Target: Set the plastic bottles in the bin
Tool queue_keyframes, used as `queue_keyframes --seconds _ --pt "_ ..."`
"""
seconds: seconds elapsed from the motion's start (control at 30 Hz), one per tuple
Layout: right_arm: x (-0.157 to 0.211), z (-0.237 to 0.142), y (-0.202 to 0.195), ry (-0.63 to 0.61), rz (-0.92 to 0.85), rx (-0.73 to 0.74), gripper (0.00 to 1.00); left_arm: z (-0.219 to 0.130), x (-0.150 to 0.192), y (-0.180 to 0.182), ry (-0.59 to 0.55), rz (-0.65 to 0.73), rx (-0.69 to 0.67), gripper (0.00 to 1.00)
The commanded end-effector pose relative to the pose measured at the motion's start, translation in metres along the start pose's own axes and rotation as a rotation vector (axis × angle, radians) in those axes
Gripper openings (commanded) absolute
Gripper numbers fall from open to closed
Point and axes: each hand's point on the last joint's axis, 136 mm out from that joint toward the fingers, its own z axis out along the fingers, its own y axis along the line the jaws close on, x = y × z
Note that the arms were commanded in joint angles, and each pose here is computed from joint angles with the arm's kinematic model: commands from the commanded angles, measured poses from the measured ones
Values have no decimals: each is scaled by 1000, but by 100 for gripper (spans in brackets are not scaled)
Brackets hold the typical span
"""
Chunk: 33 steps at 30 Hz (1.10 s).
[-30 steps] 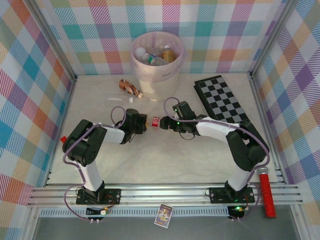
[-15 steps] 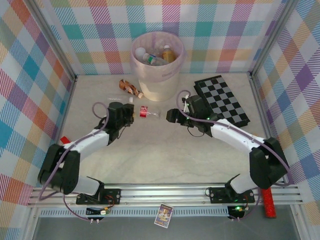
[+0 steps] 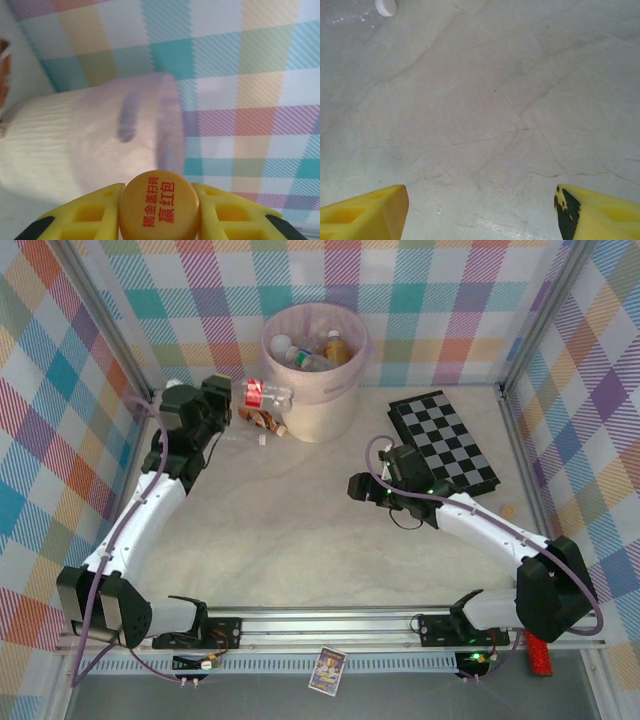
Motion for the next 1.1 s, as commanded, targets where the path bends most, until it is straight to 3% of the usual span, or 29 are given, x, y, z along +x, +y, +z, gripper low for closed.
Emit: queue_keyframes --seconds 0.0,0.17,0.47,0.87,1.07 --pt "3 -5 -6 -2 -1 16 77 13 -11 -25 -36 56 37 12" --pt "3 -5 -4 -3 -7 9 77 45 -22 -53 -79 100 74 3" --pt "9 -6 -11 14 -15 29 78 125 -15 -64 -46 144 98 0" --pt "14 -5 -17 24 -18 48 78 201 25 -65 65 217 105 2" --pt "14 -5 -18 25 -21 52 78 225 43 -45 93 214 101 10"
